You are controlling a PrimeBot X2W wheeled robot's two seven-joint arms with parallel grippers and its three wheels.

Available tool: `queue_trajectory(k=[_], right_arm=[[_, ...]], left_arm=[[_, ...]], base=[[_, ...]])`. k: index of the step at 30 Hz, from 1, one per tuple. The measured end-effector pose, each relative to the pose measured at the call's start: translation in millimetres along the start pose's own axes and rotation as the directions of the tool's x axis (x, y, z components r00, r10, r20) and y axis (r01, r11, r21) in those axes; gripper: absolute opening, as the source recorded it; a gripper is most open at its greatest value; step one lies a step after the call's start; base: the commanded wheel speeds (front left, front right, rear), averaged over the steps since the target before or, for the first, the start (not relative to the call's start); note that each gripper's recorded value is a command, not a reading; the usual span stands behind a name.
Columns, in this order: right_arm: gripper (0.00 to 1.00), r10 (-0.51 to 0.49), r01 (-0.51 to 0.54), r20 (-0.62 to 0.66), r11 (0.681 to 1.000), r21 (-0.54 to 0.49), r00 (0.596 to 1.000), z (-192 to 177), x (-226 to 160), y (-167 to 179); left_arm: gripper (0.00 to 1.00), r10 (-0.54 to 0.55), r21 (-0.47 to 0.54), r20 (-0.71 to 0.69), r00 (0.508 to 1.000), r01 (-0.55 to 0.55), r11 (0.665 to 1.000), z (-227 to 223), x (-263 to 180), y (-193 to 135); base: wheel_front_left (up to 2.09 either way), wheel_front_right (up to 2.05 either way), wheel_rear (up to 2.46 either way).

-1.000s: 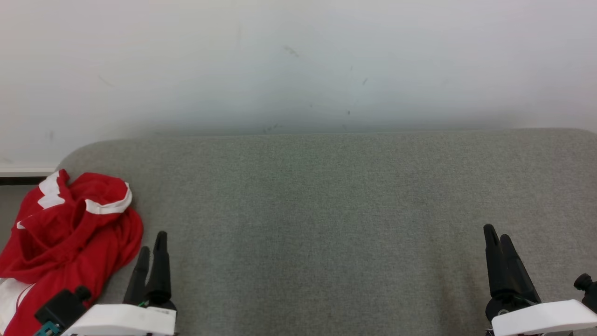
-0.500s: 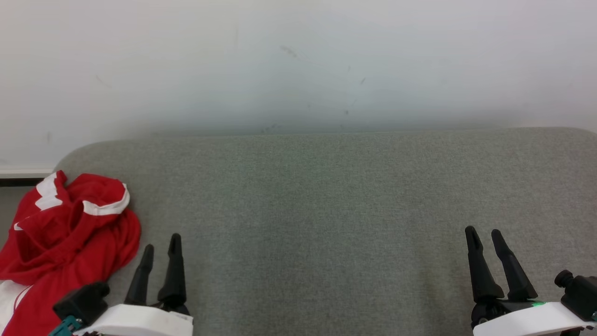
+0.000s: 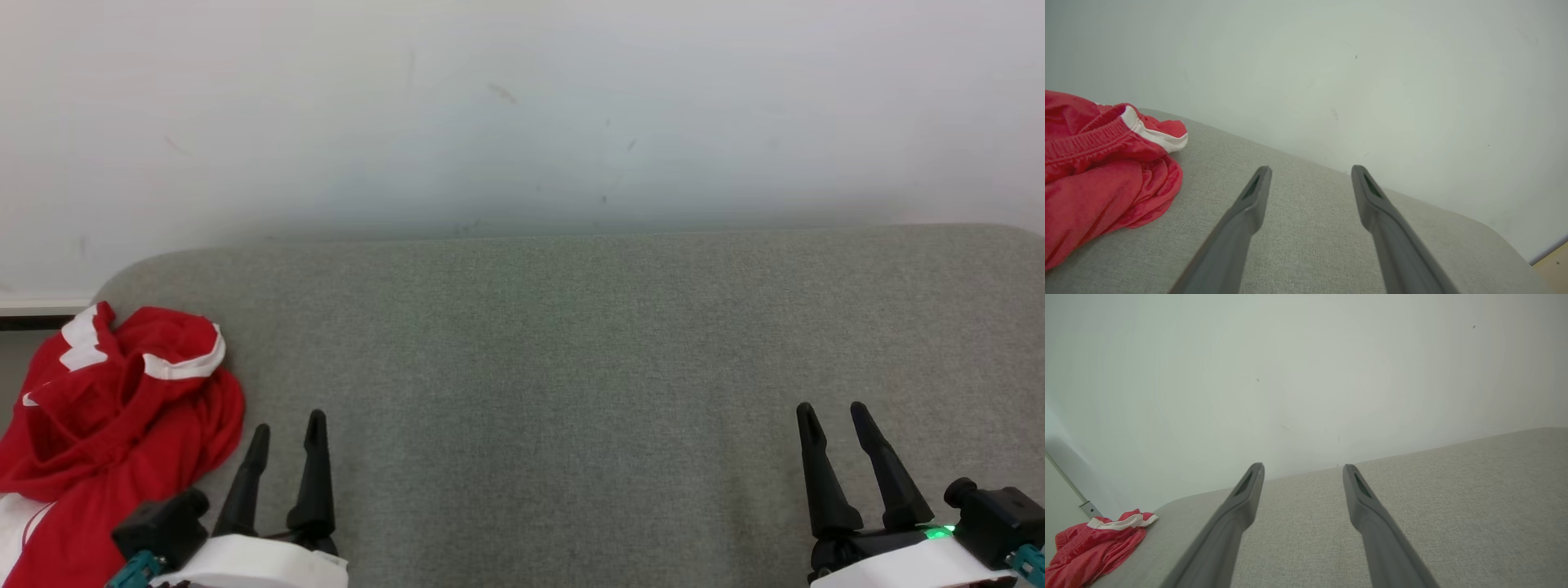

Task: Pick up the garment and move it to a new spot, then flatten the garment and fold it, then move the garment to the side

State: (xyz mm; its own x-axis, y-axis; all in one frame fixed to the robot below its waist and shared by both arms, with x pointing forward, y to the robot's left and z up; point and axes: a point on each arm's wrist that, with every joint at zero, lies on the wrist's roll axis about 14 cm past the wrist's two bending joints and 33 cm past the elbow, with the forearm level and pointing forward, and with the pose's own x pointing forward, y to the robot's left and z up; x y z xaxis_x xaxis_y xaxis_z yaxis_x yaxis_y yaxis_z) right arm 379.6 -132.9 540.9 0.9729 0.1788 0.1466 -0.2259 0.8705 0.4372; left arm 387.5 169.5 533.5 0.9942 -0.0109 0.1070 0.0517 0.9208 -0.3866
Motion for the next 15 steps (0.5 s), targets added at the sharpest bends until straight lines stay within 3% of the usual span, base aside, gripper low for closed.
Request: queue_trajectory(k=[15], right_arm=[[1.0, 0.029, -0.028, 0.007, 0.994, -0.104, 1.0, -1.9, -1.5, 6.6]], left_arm=[[1.0, -0.032, 0.128, 0.027, 0.999, 0.029, 0.991, 3.3, 1.6, -7.0]], base=[[0.0, 0.0, 0.0]])
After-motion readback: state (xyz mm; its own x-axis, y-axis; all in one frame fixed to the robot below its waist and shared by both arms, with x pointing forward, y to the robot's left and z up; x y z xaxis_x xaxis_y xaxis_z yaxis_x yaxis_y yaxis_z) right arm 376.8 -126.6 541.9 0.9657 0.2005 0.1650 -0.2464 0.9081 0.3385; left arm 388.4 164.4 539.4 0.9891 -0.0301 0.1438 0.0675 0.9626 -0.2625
